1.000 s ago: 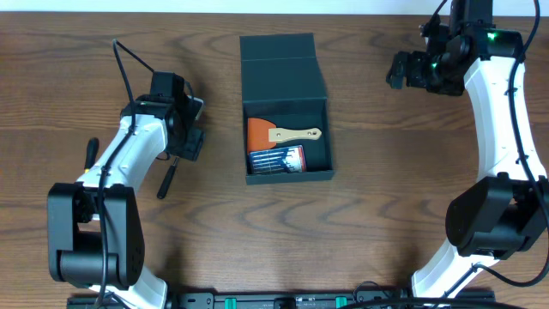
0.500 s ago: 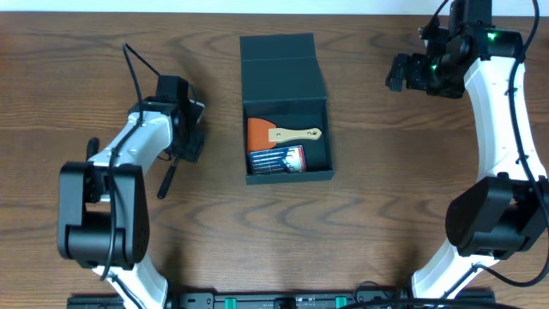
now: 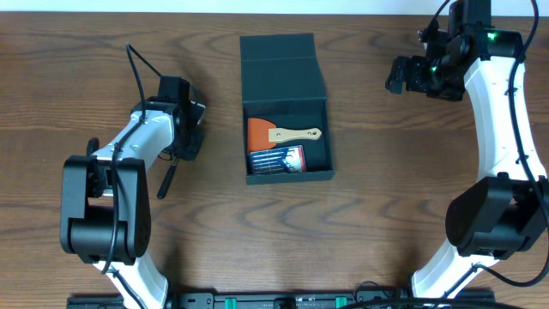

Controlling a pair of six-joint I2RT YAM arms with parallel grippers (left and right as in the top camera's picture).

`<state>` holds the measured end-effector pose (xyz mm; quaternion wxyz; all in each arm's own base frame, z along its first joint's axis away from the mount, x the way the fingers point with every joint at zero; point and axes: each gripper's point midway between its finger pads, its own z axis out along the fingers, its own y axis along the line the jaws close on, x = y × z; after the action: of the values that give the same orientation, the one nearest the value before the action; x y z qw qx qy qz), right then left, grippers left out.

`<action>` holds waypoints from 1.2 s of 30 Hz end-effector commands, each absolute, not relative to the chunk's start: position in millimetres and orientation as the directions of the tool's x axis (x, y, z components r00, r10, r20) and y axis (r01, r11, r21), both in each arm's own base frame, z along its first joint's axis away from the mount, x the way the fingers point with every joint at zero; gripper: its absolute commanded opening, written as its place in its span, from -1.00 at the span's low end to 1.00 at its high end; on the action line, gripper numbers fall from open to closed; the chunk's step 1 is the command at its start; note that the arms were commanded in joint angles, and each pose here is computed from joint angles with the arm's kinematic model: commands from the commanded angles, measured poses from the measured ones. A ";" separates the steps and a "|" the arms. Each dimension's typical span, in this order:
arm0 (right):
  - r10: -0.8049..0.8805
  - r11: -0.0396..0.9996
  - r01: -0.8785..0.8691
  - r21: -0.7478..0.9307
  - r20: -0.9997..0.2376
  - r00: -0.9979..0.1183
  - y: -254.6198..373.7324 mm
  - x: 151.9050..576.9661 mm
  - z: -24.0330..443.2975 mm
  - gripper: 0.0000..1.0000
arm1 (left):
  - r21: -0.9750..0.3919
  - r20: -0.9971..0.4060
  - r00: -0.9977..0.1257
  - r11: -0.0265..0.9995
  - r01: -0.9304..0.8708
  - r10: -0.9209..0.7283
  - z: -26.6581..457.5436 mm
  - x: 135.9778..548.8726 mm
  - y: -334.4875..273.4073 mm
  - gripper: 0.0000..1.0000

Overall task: Pack container
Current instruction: 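Carry the hammer with the left gripper and lower it into the box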

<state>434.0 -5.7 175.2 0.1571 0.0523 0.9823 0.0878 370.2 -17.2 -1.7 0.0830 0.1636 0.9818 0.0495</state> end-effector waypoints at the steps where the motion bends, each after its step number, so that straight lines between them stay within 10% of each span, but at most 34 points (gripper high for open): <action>1: 0.145 0.976 0.090 0.197 -0.285 -0.948 -4.4 431.5 172.5 0.99 | 0.127 -0.115 -0.934 0.938 0.323 0.337 -12.6 368.2 -13.0 -0.60; 4: 0.145 0.976 0.090 0.197 -0.285 -0.947 -4.4 431.6 172.6 0.99 | 0.131 -0.114 -0.927 0.930 0.343 0.358 -11.6 368.5 -13.1 -0.89; 20: 0.145 0.976 0.089 0.198 -0.290 -0.946 -4.4 432.7 172.9 0.98 | 0.238 -0.495 -0.756 0.903 0.357 0.429 175.3 410.8 -48.7 -0.89; 30: 0.145 0.976 0.089 0.198 -0.289 -0.946 -4.3 432.6 172.9 0.99 | 0.518 -0.451 -0.140 0.386 0.763 0.882 239.4 359.3 -196.2 -0.89; 36: 0.145 0.976 0.090 0.198 -0.286 -0.947 -4.4 431.8 172.6 0.98 | 0.509 -0.417 -0.011 0.244 0.825 0.909 206.1 348.6 -260.3 -0.89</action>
<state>434.1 -5.8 175.3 0.1575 0.0522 0.9822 0.0878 348.9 -243.2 224.1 0.3623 0.5737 0.7326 0.0534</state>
